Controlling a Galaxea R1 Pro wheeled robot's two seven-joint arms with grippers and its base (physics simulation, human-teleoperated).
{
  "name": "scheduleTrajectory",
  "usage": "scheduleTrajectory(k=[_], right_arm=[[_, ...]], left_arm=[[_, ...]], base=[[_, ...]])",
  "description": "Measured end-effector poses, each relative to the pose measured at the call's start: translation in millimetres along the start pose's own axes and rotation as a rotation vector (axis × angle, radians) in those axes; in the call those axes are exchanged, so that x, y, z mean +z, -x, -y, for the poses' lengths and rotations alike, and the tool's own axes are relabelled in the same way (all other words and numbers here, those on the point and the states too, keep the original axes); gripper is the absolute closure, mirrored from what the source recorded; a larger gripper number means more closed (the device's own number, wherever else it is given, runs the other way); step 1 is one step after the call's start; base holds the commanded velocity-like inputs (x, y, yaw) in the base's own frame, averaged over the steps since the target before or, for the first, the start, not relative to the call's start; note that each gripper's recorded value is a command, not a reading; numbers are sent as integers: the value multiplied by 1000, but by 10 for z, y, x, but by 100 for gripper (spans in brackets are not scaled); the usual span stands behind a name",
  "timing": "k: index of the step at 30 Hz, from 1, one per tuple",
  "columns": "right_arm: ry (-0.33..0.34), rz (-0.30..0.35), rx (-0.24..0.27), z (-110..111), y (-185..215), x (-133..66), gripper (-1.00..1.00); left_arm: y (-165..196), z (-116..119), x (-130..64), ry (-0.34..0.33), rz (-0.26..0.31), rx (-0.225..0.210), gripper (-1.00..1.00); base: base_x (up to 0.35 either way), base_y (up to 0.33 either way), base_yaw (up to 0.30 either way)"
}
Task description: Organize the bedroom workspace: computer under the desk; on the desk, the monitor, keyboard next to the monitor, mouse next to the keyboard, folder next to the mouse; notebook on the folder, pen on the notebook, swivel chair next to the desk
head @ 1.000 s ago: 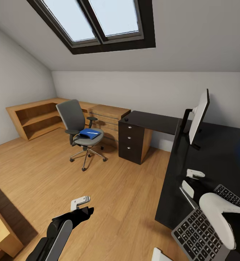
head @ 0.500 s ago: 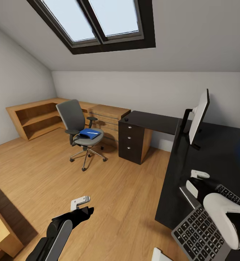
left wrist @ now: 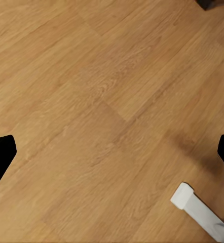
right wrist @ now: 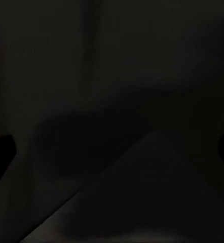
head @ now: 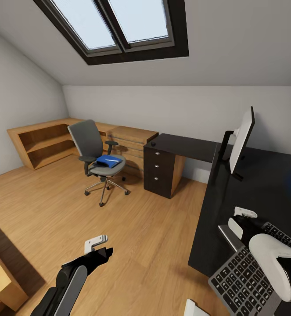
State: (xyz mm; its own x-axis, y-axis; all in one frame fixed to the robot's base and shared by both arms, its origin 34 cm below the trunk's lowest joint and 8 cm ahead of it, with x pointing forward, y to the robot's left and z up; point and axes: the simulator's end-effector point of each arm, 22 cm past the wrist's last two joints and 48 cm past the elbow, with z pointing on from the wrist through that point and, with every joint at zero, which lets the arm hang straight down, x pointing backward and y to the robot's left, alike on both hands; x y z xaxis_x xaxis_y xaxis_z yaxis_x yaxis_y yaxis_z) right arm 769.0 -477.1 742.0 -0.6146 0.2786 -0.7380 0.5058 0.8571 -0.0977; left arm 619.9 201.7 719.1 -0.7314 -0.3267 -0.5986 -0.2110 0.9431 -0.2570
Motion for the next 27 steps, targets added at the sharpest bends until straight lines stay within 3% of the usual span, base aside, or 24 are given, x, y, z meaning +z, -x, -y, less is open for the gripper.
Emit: scheduleTrajectory(k=[14, 27], right_arm=[[14, 38, 6, -79, -20, 120, -100], [16, 38, 7, -83, -19, 119, -100]], left_arm=[[-146, -61, 173, -1, 5, -2, -100], [-147, -80, 178, 3, 6, 0, -100]], base=[[0, 0, 0], [0, 0, 0]])
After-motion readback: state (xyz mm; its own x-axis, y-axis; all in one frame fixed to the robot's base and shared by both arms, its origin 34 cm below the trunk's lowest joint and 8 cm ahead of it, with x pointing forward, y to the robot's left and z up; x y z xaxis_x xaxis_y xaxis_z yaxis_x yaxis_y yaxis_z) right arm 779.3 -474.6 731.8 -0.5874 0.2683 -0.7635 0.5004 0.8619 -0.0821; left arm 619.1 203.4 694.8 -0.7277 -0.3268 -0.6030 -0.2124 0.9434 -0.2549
